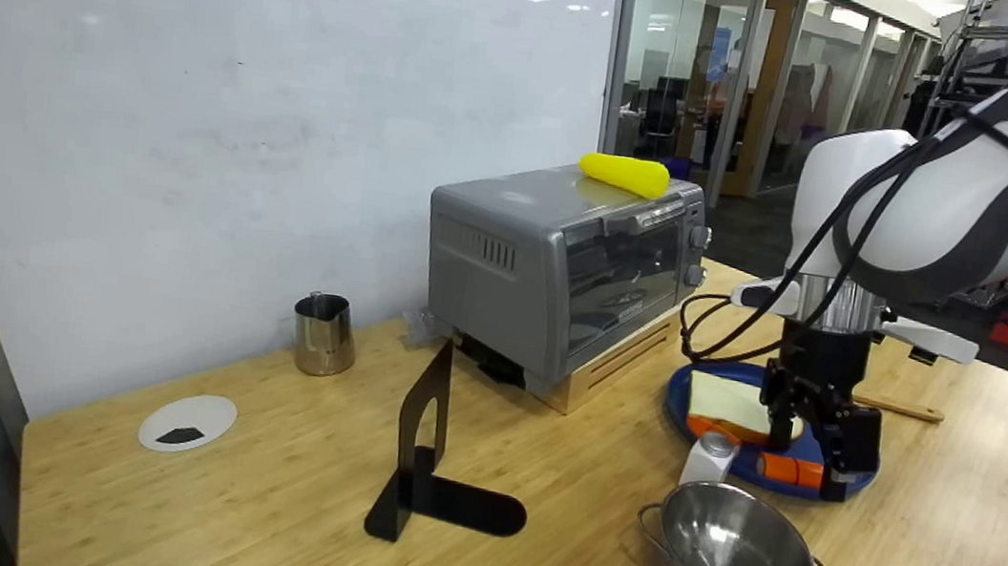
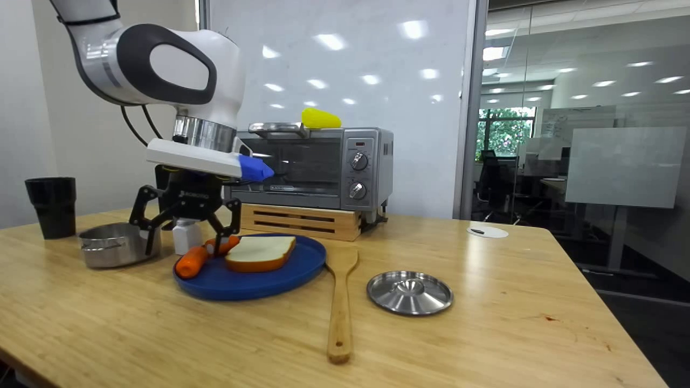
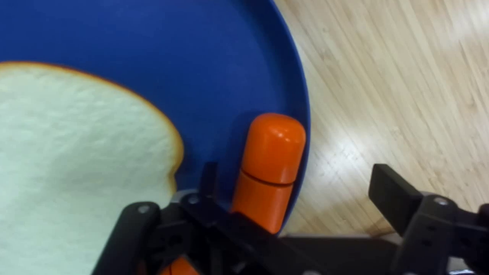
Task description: Take the lid off the pot, put it on the table, take half a carrot from the plate, put it in the pot then cover the pot with the lid
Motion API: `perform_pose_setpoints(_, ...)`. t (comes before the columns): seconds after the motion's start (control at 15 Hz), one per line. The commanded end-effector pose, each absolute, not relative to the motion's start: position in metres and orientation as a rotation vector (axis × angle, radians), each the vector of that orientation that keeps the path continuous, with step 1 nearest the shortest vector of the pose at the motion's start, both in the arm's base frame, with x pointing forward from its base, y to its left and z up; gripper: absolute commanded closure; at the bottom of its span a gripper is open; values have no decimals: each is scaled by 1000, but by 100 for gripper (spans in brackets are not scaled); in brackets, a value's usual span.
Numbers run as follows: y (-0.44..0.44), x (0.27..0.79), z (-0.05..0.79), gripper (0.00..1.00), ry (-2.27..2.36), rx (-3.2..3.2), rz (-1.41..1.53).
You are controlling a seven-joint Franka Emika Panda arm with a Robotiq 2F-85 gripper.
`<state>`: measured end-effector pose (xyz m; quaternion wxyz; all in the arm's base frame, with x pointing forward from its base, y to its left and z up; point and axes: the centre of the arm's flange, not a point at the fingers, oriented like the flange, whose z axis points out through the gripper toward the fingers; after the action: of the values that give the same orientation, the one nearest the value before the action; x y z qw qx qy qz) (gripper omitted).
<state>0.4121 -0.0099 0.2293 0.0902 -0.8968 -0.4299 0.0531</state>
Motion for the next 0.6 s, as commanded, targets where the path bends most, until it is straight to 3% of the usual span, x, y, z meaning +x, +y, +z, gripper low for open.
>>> perform_pose_setpoints(0.0, -14, 421, 219, 0, -1267, -2653, 121)
perform_pose_setpoints(0.33, -16, 422, 217, 0, -1251, -2651, 113)
perform_pose_setpoints(0.4, -17, 422, 216, 8, -1250, -2651, 113)
perform_pose_setpoints(0.47, -17, 421, 216, 26, -1249, -2651, 111)
perform_pose_setpoints(0.53, -18, 421, 216, 32, -1250, -2650, 111)
